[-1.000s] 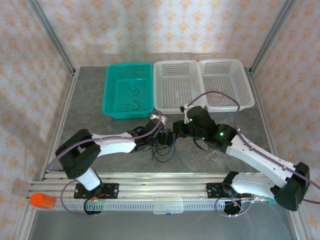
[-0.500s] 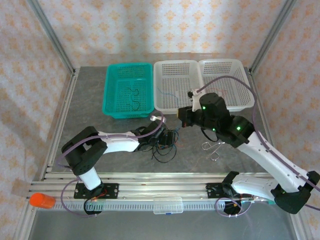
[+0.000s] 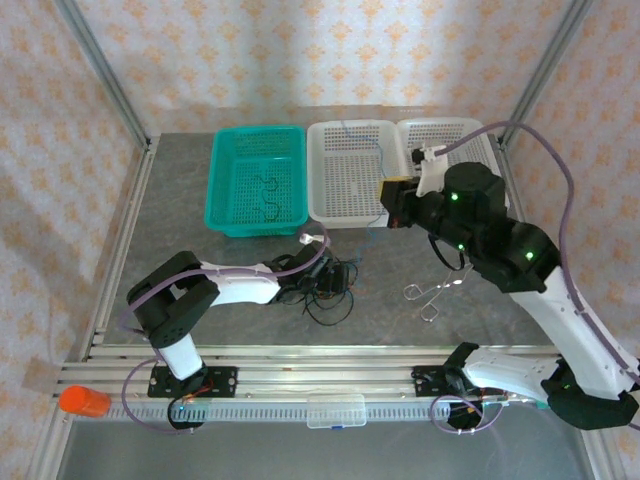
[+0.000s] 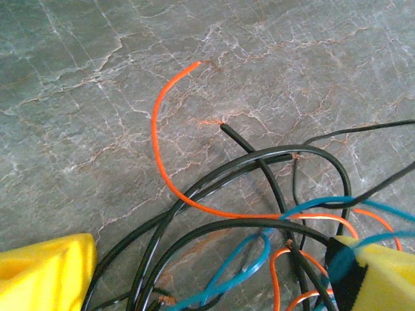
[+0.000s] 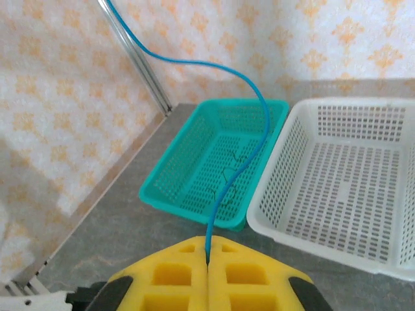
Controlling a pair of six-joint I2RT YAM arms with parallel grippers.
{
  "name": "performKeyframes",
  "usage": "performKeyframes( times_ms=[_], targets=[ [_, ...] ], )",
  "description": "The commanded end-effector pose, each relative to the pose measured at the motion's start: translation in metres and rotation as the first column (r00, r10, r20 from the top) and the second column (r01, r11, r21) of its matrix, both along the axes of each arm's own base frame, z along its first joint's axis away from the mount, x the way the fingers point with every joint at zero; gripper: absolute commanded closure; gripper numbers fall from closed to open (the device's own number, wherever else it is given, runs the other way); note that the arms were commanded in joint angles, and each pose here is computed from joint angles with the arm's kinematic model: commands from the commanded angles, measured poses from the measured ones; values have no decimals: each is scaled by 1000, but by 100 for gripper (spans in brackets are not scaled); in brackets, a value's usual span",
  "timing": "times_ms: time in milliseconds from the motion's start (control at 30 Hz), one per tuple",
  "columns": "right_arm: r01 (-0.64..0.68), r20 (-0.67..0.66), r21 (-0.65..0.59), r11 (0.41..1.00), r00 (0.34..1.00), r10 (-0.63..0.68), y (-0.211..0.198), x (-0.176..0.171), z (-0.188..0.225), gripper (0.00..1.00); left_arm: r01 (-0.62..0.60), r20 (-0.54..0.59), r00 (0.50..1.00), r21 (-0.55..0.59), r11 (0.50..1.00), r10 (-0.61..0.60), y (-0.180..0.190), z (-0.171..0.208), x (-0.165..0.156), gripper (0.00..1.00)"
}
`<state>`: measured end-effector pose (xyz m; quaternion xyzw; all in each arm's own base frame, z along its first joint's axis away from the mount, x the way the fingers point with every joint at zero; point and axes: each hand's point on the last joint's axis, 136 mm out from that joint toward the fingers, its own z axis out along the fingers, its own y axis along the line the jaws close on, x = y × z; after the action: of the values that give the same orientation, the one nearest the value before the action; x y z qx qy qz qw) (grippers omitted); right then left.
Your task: Untangle the cables
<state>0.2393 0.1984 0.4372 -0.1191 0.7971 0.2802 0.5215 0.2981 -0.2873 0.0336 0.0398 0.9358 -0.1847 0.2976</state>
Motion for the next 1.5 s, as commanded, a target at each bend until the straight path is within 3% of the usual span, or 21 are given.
performKeyframes(
  times_ms=[0,233,333,500,733,933,1167,1467],
  targets=[
    [65,63,-16,998,996,-64,-20,-1,19,100,-26,-23,999,44,999,27,10,-14,-6,6],
    [113,137,29,993,984,-116,-35,-4,56,100,-37,-29,999,51,998,38,14,-19,-7,7],
    [194,148,11,981,970,-194,-45,6,55,100,-32,-12,999,43,999,33,13,-11,-6,7],
    [324,151,-10,946,936,-319,-53,29,48,100,-34,71,997,-6,999,34,8,28,4,6],
    [370,200,79,926,904,-378,-42,54,73,100,-21,227,973,-84,996,40,5,97,16,5],
    [375,210,93,922,898,-387,-15,91,76,100,-68,322,942,-100,993,97,21,137,24,5],
    [437,198,71,897,875,-442,2,145,70,100,-139,333,925,-146,979,181,47,151,37,5],
    [457,73,21,889,886,-458,15,223,6,100,-205,373,895,-139,969,243,84,170,51,5]
  ],
)
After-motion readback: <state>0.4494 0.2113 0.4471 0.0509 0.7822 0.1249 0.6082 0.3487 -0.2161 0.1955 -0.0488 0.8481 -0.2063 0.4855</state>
